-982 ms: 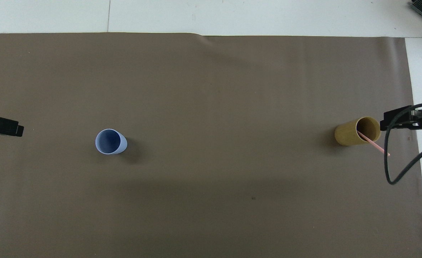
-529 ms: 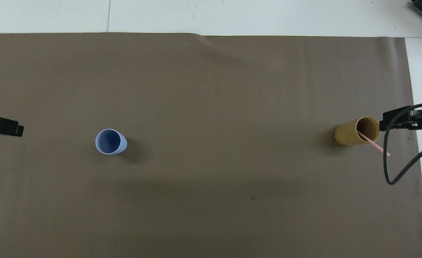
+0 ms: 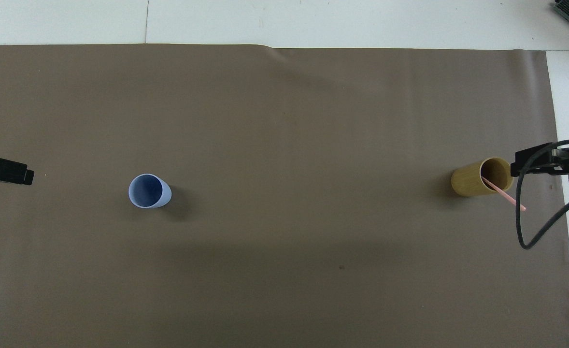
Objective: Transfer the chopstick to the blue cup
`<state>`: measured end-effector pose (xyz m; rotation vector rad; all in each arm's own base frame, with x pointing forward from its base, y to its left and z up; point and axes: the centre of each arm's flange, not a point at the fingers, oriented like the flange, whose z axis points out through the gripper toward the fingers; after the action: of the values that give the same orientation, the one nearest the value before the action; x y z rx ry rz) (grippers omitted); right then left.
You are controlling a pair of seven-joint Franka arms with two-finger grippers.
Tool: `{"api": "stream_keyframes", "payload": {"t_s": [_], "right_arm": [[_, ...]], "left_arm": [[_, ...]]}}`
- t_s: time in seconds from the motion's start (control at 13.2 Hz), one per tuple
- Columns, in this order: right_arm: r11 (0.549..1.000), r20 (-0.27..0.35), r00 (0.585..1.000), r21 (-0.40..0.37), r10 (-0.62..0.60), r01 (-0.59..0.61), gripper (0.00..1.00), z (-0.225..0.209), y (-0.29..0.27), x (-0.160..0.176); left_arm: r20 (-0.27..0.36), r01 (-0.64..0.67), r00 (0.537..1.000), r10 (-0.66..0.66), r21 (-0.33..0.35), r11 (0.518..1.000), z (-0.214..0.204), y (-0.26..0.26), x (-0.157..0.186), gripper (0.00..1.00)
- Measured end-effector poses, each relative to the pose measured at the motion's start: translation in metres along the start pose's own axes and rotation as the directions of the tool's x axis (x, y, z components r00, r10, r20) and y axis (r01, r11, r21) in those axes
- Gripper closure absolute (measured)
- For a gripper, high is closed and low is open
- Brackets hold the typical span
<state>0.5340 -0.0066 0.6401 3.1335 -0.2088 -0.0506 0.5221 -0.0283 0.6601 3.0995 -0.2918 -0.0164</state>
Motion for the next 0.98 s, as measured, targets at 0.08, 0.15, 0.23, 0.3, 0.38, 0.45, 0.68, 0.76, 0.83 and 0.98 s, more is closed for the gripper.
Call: {"api": "stream_keyframes", "payload": {"t_s": [0.08,0.15,0.23,0.3,0.38,0.45,0.68,0.76,0.83,0.98], "right_arm": [[1.000,0.000,1.000,0.000,0.000,0.000,0.00,0.000,0.000,0.000],[1.000,0.000,1.000,0.000,0.000,0.000,0.00,0.000,0.000,0.000],[1.000,0.000,1.000,0.000,0.000,0.000,0.00,0.000,0.000,0.000],[1.000,0.000,1.000,0.000,0.000,0.000,0.00,0.000,0.000,0.000],[1.000,0.000,1.000,0.000,0.000,0.000,0.00,0.000,0.000,0.000],[1.000,0.000,1.000,0.000,0.000,0.000,0.00,0.000,0.000,0.000],[1.000,0.001,1.000,0.000,0.000,0.000,0.00,0.000,0.000,0.000],[1.000,0.001,1.000,0.000,0.000,0.000,0.00,0.000,0.000,0.000],[1.000,0.001,1.000,0.000,0.000,0.000,0.00,0.001,0.000,0.000],[1.000,0.001,1.000,0.000,0.000,0.000,0.00,0.000,0.000,0.000]], "left_arm": [[0.005,-0.004,1.000,0.004,-0.001,1.000,0.003,0.002,0.000,0.00],[0.011,-0.006,1.000,0.006,-0.001,1.000,0.008,0.004,0.001,0.00],[0.017,-0.006,1.000,0.006,-0.002,1.000,0.017,0.004,0.003,0.00],[0.023,-0.005,1.000,0.005,-0.003,1.000,0.032,0.003,0.005,0.00],[0.025,-0.002,1.000,0.002,-0.004,1.000,0.051,0.003,0.009,0.00],[0.019,0.011,1.000,-0.011,-0.003,1.000,0.076,0.004,0.014,0.00],[-0.031,0.067,0.997,-0.067,0.000,0.998,0.137,0.015,0.023,0.00],[-0.046,0.085,0.995,-0.085,0.000,0.996,0.157,0.020,0.024,0.00],[-0.059,0.098,0.993,-0.098,-0.001,0.995,0.172,0.025,0.025,0.00],[-0.071,0.119,0.990,-0.118,-0.003,0.993,0.200,0.031,0.023,0.00]]}}
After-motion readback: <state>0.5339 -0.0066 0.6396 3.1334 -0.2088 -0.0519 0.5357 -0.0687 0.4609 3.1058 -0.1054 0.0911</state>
